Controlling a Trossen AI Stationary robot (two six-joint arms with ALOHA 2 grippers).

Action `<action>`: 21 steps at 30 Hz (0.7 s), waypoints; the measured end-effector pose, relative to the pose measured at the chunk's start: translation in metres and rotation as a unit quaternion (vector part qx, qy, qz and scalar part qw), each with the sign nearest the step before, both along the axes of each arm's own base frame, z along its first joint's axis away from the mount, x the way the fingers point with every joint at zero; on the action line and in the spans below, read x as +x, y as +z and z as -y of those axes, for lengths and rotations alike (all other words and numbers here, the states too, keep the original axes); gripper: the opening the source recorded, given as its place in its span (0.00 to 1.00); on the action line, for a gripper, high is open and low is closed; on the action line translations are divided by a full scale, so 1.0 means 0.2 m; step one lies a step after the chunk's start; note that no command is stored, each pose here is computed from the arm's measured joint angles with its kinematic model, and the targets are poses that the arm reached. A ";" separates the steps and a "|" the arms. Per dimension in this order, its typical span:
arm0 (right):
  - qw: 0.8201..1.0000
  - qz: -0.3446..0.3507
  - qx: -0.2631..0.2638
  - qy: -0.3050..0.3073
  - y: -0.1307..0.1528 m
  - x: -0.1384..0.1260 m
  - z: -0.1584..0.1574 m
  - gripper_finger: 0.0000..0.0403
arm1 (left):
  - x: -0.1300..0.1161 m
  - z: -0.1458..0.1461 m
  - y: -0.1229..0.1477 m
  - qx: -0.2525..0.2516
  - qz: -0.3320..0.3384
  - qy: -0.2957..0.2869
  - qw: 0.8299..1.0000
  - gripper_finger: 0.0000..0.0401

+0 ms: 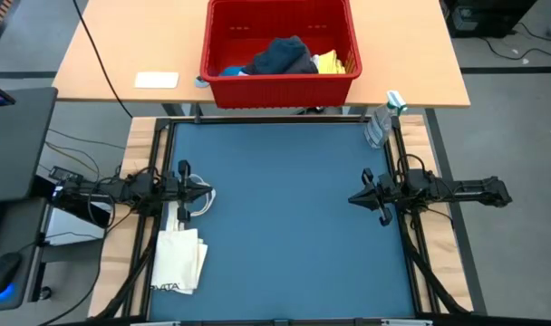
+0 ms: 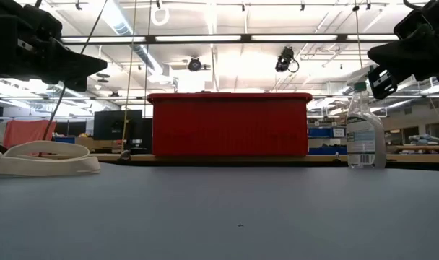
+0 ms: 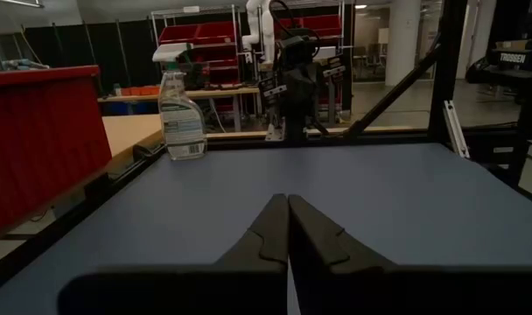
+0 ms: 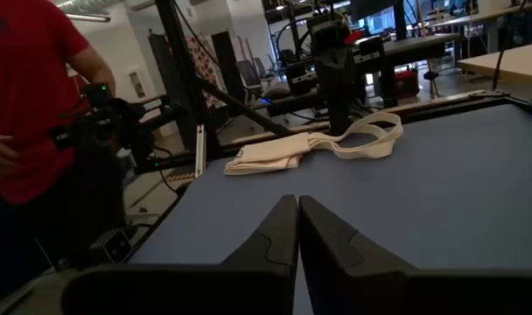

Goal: Fold Laundry from Bin

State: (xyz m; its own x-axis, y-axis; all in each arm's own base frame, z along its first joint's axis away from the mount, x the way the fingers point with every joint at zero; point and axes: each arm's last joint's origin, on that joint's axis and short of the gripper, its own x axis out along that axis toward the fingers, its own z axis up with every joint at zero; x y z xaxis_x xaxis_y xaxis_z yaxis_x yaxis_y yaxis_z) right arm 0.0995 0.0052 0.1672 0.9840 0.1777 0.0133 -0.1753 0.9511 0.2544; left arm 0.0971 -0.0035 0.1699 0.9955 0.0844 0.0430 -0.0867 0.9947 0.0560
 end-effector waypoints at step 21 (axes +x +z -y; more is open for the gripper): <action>1.000 0.005 0.000 -0.013 0.00 0.00 0.00 0.06 | -0.01 -0.01 0.11 0.049 0.106 0.014 0.993 0.02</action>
